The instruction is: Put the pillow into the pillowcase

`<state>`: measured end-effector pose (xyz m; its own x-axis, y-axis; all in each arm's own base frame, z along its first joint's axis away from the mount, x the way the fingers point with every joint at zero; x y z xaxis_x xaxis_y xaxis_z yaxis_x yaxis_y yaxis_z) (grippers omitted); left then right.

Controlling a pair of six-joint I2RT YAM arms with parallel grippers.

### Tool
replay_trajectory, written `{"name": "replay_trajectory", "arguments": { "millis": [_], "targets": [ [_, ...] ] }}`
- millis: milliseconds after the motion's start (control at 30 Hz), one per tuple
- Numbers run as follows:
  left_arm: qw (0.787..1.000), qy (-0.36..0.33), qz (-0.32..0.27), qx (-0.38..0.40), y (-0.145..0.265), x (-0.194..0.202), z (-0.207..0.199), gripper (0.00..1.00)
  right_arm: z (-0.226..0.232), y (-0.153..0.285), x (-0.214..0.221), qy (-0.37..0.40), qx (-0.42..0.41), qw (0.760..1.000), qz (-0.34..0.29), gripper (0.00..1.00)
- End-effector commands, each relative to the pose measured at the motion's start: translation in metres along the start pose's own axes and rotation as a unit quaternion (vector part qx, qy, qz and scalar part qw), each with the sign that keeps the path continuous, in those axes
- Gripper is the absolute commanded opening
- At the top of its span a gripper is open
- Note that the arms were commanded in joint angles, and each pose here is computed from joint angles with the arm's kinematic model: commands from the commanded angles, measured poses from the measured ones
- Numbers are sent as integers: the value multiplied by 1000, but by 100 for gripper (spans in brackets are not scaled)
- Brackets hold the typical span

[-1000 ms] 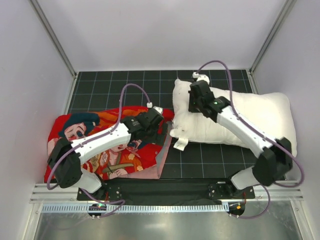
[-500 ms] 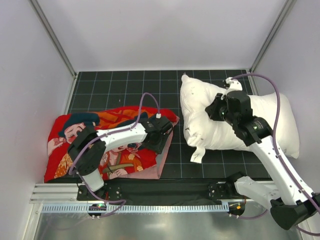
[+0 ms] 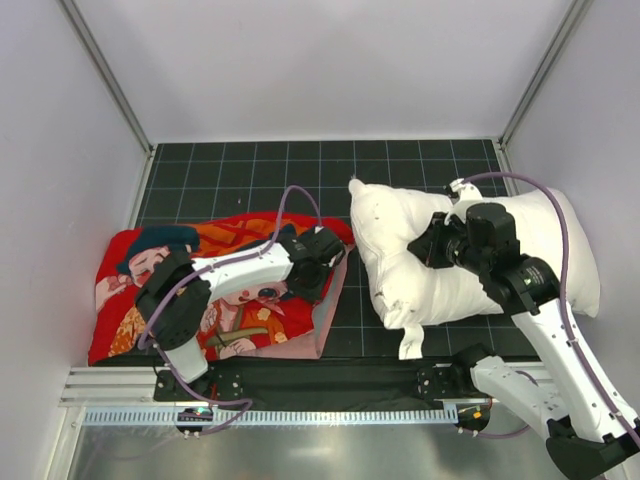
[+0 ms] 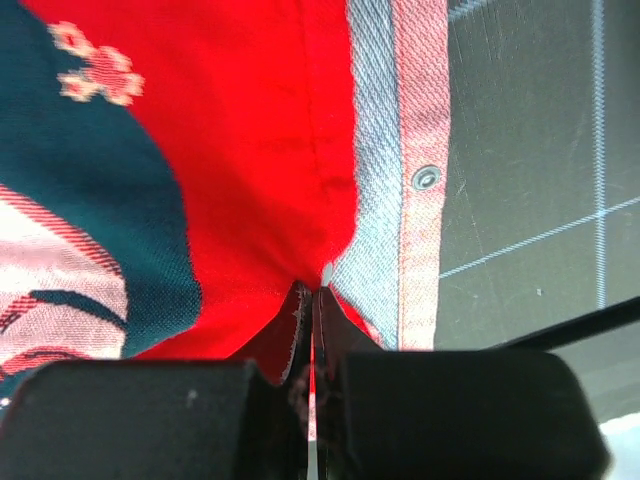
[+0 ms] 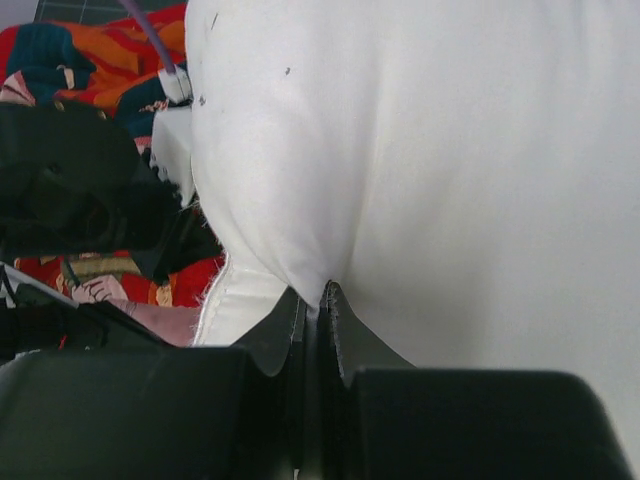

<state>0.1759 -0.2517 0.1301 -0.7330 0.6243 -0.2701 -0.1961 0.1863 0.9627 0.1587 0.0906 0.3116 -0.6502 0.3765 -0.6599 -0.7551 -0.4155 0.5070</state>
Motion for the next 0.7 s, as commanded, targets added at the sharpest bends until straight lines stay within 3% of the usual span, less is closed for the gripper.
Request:
{"name": "replay_trajectory", "arguments": {
  "millis": [0,233,367,533,667],
  "targets": [
    [998,31,-60,8,32,-18,23,0,-1,6,15,12,-39,998,47,4],
    [986,110,-124,4,61,-18,59,0,3,13,47,5,-146,979,142,4],
    [976,147,-158,-3,72,-15,65,0,12,23,61,3,-216,955,206,4],
    [965,173,-198,-2,83,-17,68,0,13,14,86,5,-230,934,274,4],
    [960,186,-210,-14,90,-16,73,0,12,5,97,2,-235,927,293,4]
  ]
}}
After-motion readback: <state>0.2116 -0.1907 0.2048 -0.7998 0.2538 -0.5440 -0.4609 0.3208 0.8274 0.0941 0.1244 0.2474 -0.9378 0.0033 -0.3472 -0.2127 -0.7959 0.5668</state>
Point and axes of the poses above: each gripper's point midway between its finger pads, its own y axis back along the fingers, its own z axis along the line the jaws close on, x = y × z, the point moved 9 cm from there along y, back along the fingers, and after that the axes turned 15 degrees about -y, right-handed, at the moved point
